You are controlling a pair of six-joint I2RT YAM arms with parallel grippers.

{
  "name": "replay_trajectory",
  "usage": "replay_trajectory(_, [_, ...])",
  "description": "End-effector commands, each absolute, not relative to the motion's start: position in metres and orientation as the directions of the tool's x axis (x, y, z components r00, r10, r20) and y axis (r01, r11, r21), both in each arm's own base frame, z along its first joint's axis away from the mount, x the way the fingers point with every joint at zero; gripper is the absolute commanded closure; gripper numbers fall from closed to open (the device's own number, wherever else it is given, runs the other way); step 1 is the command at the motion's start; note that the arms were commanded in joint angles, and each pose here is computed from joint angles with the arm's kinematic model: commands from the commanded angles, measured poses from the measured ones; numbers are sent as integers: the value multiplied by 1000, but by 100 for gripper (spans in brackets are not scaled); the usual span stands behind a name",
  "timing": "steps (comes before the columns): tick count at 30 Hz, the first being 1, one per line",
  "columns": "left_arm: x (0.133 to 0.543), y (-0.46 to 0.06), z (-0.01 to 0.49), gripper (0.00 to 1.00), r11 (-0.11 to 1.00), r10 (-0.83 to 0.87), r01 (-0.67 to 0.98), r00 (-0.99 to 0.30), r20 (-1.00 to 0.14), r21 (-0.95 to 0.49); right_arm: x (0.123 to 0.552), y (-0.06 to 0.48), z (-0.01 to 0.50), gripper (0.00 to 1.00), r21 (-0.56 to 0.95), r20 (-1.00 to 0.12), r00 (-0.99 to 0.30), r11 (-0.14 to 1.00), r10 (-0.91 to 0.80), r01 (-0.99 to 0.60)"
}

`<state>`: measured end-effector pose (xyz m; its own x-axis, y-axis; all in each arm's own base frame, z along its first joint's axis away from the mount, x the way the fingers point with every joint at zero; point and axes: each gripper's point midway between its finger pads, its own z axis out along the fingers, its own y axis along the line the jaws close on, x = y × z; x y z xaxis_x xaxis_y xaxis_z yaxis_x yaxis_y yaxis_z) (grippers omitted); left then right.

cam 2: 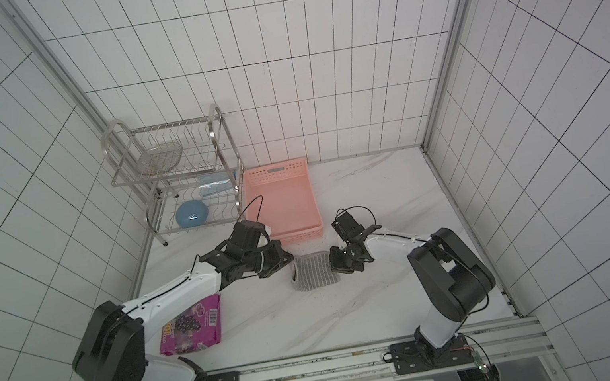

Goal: Fold the square dishcloth
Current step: Fold the cleaning item at the center of the board.

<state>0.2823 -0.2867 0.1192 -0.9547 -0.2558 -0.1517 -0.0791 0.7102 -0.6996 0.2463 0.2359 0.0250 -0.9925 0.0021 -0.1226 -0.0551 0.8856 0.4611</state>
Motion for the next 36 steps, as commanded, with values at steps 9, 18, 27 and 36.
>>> replay_trajectory(9, [292,-328,115,100,733,-196,-36,-967,-160,-679,244,234,16,89,482,-103,-994,876,23,-30])
replay_trajectory(18, [298,-341,96,100,742,-213,-60,-966,-149,-667,245,231,18,89,482,-112,-993,876,39,-20])
replay_trajectory(27, [305,-366,94,100,727,-194,-25,-966,-170,-686,245,226,21,88,487,-118,-992,873,55,-9])
replay_trajectory(36, [313,-374,92,100,735,-184,-6,-964,-191,-679,248,218,26,84,486,-134,-988,874,78,3])
